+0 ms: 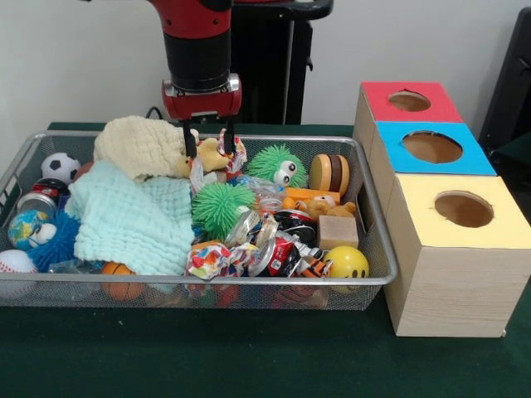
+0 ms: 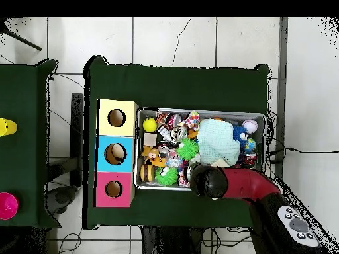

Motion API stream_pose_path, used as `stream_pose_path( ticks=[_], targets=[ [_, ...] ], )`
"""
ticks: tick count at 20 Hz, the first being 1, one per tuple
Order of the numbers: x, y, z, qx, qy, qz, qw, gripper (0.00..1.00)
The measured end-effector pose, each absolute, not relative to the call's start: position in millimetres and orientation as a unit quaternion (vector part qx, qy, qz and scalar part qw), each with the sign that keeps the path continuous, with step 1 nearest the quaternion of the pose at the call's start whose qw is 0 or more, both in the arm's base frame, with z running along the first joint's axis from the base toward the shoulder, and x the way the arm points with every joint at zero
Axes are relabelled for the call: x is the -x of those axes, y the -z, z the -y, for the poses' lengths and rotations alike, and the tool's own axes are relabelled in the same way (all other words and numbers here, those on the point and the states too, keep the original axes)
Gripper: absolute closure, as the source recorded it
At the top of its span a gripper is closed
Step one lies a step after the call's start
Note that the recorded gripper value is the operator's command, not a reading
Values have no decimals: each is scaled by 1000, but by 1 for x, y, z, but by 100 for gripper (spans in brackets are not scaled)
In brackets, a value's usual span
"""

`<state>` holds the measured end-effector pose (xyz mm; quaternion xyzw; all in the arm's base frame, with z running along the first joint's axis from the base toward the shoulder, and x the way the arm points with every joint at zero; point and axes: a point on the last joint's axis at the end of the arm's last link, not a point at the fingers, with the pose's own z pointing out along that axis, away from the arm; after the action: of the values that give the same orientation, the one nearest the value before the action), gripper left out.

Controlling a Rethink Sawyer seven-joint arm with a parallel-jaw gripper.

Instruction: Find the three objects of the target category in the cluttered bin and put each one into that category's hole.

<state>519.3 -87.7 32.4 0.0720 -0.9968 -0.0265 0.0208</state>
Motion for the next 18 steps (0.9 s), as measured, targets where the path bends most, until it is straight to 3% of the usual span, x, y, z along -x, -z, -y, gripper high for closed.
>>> stream_pose_path(
  ticks=[18],
  targets=[
    [-507,-30,98,-64,11,997,35,0]
  ],
)
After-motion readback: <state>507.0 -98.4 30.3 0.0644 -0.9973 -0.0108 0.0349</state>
